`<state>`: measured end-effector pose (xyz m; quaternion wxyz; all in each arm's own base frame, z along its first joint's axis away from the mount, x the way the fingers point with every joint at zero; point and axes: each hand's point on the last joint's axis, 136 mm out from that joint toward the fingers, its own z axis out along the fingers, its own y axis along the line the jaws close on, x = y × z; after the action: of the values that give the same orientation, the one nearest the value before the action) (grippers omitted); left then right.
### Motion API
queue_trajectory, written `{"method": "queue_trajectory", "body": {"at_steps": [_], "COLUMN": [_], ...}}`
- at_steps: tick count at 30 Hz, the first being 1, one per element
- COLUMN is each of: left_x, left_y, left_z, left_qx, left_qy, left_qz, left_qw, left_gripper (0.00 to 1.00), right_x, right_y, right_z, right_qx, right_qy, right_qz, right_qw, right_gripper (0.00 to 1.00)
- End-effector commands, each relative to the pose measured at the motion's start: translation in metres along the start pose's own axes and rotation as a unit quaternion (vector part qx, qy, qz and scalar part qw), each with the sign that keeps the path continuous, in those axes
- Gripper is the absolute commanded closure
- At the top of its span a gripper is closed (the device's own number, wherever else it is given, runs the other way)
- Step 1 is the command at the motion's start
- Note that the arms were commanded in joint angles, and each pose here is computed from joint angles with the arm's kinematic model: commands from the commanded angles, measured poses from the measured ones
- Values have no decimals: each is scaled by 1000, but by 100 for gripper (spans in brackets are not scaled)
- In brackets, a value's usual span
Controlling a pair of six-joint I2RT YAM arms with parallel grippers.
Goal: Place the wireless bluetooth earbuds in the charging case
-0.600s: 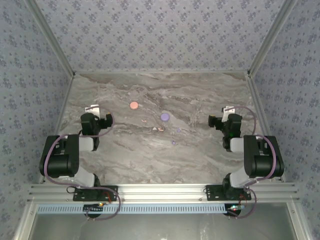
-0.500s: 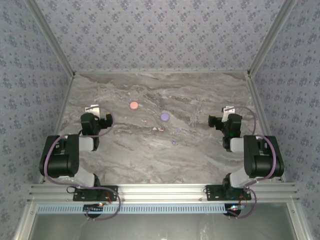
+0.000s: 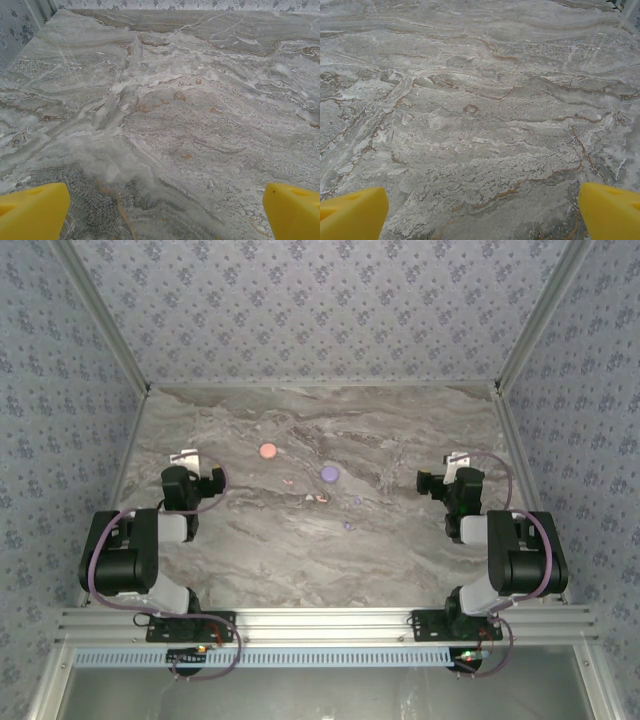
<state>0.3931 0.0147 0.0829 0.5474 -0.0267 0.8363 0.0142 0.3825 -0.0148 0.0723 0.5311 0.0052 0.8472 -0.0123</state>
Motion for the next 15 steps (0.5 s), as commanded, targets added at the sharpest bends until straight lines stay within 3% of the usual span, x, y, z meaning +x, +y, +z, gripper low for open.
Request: {"method": "queue_trajectory", "body": {"at_steps": [1,11,15], "left_x": [-7,-11,-23], "left_y": [-3,-3,10], "left_z": [2,1,-13], "left_qx": [3,3,-32], "left_qy": [-7,-5,-20], "left_qz": [1,1,-16], "left_qw": [1000,1000,999], "left_gripper": [1,1,1], "right_x": [-11,-14,-26], "right_y": [-1,0,-9], "right_z": [3,2,-6], "right_qx": [4,4,33], "right_qy": [-14,-14,-15], "right_qz": [-2,-3,5], "right_qw": [1000,1000,999], "right_gripper": [0,0,0]}}
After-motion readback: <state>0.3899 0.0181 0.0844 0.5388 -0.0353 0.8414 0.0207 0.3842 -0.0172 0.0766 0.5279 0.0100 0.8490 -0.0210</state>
